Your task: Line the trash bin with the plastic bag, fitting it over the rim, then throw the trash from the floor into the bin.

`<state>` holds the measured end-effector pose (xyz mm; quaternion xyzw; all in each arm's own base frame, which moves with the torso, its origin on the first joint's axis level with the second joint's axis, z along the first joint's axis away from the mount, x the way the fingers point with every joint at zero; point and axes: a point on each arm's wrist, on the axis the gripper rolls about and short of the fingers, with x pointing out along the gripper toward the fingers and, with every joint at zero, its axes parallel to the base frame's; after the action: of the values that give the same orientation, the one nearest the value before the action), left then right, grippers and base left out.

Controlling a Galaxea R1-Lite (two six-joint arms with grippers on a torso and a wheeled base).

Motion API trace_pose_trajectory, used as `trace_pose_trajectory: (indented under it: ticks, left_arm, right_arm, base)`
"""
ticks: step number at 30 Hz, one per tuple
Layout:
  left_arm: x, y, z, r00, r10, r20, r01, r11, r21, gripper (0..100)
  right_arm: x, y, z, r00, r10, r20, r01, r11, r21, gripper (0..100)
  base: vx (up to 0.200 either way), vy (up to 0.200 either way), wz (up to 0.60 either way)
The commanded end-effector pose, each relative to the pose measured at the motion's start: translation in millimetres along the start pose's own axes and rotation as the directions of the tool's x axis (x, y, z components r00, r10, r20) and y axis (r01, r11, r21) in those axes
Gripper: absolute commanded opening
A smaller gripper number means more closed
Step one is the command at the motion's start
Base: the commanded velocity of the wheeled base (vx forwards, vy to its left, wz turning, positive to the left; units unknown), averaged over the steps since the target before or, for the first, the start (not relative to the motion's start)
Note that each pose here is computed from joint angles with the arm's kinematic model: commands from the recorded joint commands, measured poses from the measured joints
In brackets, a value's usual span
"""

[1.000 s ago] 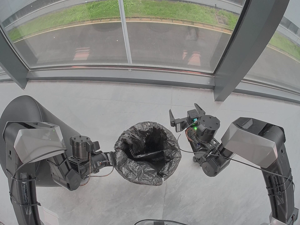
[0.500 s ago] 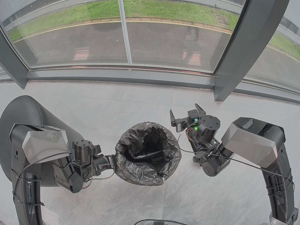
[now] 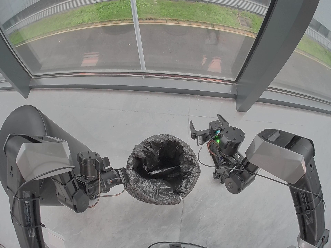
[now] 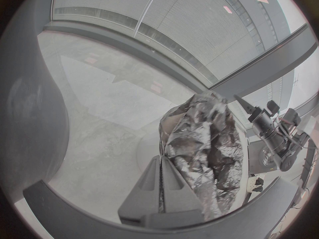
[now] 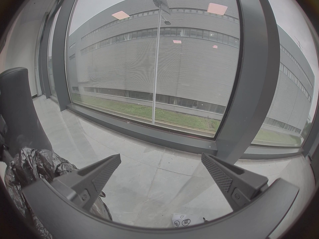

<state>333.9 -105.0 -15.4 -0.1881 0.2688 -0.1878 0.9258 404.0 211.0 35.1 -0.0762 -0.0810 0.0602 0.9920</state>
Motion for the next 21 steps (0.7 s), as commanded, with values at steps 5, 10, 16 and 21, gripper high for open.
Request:
trace_pose_trajectory:
  ticks: [5, 10, 16, 21]
  left_arm:
    - [-55.1, -35.3, 25.6, 0.995, -0.065, 0.073, 0.063, 0.998, 0.025, 0]
    - [-64.0, -35.7, 30.6, 0.994, -0.063, 0.093, 0.061, 0.998, 0.026, 0]
    - [-72.3, -40.9, 38.1, 0.989, -0.08, 0.123, 0.077, 0.997, 0.03, 0]
    - [-68.6, -58.4, 35.4, 0.985, -0.133, 0.112, 0.127, 0.99, 0.059, 0]
  right_arm:
    - [-2.8, 0.5, -0.9, 1.0, 0.004, -0.01, -0.003, 1.0, 0.025, 100]
    - [-2.8, 0.1, 0.8, 1.0, 0.003, -0.007, -0.003, 1.0, 0.026, 100]
    - [-3.5, 1.2, 1.7, 1.0, 0.006, -0.005, -0.006, 1.0, 0.028, 100]
    - [-3.5, 1.2, 1.7, 1.0, 0.006, -0.005, -0.006, 1.0, 0.028, 100]
  base:
    - [0.0, 0.0, 0.0]
    - [0.0, 0.0, 0.0]
    - [0.0, 0.0, 0.0]
    - [0.0, 0.0, 0.0]
